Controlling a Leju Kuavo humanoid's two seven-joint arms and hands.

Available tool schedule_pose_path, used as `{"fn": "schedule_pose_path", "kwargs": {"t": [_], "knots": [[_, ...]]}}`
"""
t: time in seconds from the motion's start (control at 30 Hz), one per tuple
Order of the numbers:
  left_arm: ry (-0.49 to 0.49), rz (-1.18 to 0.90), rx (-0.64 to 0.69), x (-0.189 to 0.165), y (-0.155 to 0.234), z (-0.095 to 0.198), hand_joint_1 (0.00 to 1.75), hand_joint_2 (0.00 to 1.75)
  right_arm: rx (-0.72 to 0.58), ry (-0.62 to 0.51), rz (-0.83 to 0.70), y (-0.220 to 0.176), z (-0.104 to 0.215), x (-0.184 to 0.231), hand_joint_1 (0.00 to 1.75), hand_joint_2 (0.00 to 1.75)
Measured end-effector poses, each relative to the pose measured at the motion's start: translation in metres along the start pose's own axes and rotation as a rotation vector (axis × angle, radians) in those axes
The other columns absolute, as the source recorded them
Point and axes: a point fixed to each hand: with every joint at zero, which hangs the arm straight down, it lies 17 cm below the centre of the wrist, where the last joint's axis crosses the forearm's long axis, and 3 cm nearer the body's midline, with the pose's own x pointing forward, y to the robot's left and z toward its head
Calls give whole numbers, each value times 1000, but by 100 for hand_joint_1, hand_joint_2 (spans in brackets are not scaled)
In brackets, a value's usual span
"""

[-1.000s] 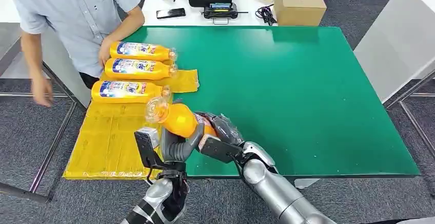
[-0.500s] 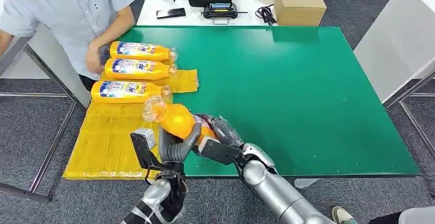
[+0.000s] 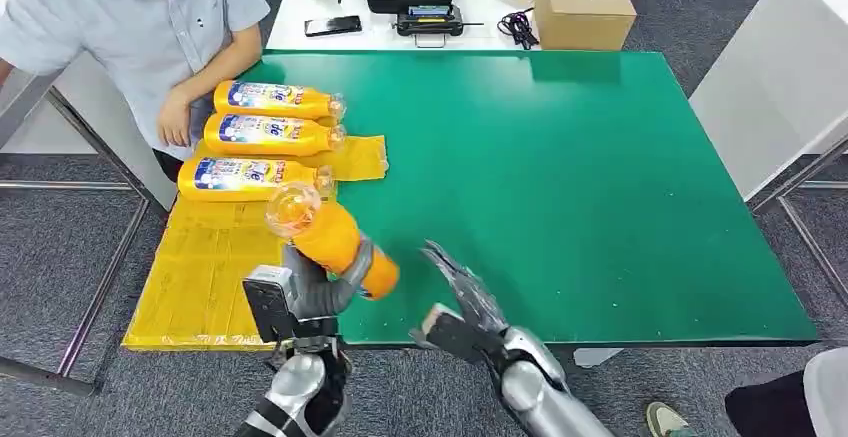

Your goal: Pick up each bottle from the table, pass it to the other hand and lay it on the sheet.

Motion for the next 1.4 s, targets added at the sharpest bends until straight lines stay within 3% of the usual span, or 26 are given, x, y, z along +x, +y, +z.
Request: {"fn": "schedule_pose_path", "kwargs": {"t": [0.13, 0.23, 0.33, 0.43, 0.63, 0.83, 0.93, 0.97, 1.03, 1.1, 1.4], "knots": [[-41, -108, 115, -10, 49, -15, 175, 175, -45, 46, -6, -5, 19, -14, 0, 175], [-212, -430, 54, 10, 64, -29, 175, 175, -45, 32, 12, -8, 21, -14, 0, 175], [-398, -818, -94, 20, 52, -29, 175, 175, -49, 27, 17, -12, 20, -14, 0, 175], [-408, -1089, -149, 6, 62, -29, 175, 175, -42, 1, 17, -13, 13, -8, 0, 175], [-244, -1442, -186, -52, 109, -47, 175, 175, -60, -39, 18, -27, 6, -2, 0, 175], [-245, -1512, -280, -77, 115, -54, 175, 175, -80, -56, 14, -35, 3, -1, 0, 175], [-255, -1503, -327, -84, 110, -52, 157, 175, -85, -53, 11, -36, 3, -3, 0, 175], [-259, -1496, -338, -86, 108, -52, 140, 175, -87, -52, 9, -36, 3, -3, 0, 175], [-258, -1481, -357, -89, 104, -52, 136, 175, -92, -50, 7, -37, 3, -4, 0, 175], [-266, -1475, -379, -92, 99, -51, 91, 175, -96, -48, 7, -38, 3, -5, 0, 175], [-269, -1455, -439, -102, 85, -43, 91, 175, -102, -45, 11, -40, 2, -6, 0, 175]]}}
